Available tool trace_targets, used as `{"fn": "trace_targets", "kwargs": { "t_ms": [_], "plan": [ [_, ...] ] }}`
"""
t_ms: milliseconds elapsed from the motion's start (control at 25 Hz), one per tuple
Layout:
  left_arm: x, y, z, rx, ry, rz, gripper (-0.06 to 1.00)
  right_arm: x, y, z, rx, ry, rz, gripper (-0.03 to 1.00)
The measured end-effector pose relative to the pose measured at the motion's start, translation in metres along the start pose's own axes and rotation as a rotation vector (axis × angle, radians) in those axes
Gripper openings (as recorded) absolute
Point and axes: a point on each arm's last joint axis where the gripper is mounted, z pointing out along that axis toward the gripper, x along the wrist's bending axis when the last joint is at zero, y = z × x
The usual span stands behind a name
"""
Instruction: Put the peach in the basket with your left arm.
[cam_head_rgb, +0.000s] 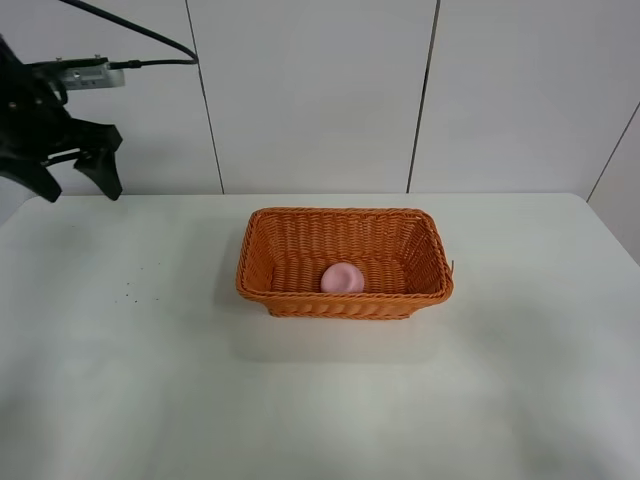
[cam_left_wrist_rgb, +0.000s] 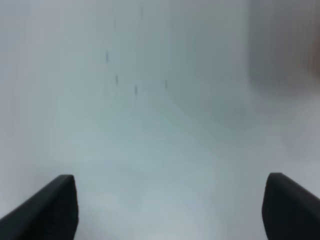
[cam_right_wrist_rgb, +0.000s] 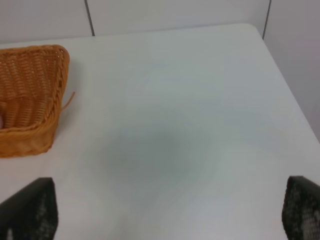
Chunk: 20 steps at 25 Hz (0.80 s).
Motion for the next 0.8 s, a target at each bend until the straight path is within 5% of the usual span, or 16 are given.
{"fn": "trace_targets", "kwargs": {
  "t_ms": [480,800],
  "plan": [
    [0.0,-0.181,0.001,0.09,0.002,0.005,0.85,0.0,0.0,0.0,0.0,0.0,0.0,0.69],
    [0.002,-0.262,0.019,-0.076,0.007,0.015,0.85,0.0,0.0,0.0,0.0,0.0,0.0,0.69]
  ]
}}
